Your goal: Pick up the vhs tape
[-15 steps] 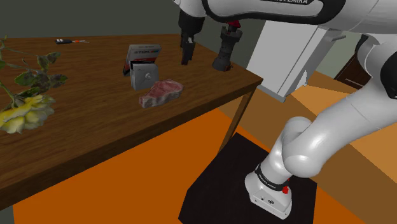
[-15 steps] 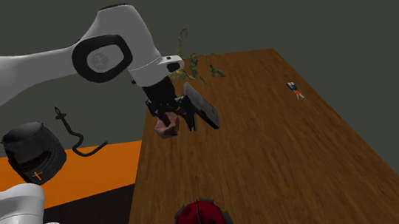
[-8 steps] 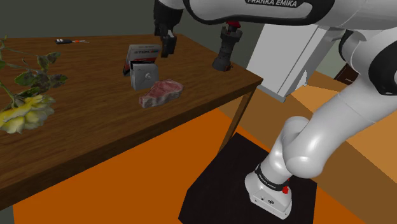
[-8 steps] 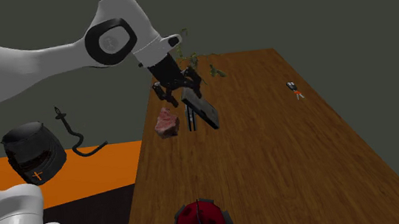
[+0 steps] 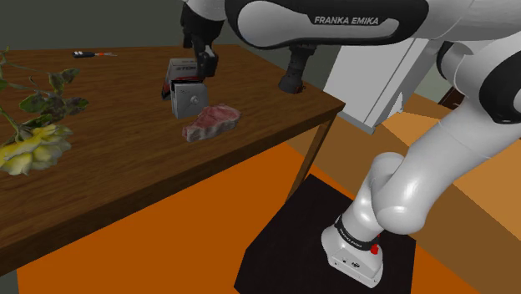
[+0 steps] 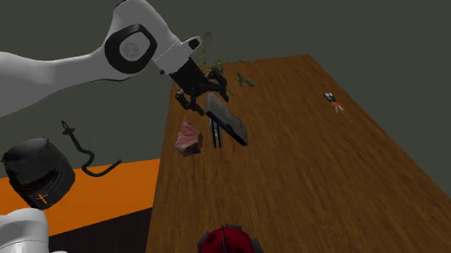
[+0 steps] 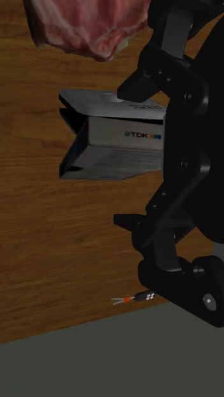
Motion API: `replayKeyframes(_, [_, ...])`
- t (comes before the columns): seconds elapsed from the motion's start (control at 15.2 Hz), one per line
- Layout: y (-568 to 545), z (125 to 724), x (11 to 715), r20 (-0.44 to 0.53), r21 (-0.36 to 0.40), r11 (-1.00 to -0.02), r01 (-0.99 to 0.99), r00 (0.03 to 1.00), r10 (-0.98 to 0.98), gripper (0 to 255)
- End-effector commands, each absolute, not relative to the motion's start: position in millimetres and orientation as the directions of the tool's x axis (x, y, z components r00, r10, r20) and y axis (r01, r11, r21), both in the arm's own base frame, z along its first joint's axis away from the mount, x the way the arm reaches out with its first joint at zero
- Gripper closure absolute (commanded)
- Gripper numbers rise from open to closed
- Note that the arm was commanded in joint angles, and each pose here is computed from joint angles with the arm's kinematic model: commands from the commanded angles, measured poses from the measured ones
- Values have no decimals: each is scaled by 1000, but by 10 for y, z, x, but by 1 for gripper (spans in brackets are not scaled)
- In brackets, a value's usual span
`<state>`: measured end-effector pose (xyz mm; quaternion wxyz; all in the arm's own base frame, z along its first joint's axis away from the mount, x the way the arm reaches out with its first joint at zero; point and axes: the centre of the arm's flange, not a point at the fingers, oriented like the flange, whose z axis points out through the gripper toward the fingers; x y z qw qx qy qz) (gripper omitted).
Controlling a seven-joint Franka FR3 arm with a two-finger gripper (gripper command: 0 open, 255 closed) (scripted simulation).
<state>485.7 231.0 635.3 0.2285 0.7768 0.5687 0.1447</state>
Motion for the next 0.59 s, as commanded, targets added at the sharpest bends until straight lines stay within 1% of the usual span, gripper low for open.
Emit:
replayKeyframes(0.0, [2317,6240,4861,-35,520,-248,817,310,950,0])
replayKeyframes(0.2, [2316,6157,4861,-35,520,-248,817,310,950,0])
replayKeyframes(0.26, [2318,6151,4875,-35,520,-248,817,310,950,255])
replayKeyframes(0.53, [2319,6153,4870,-35,520,-248,817,310,950,255])
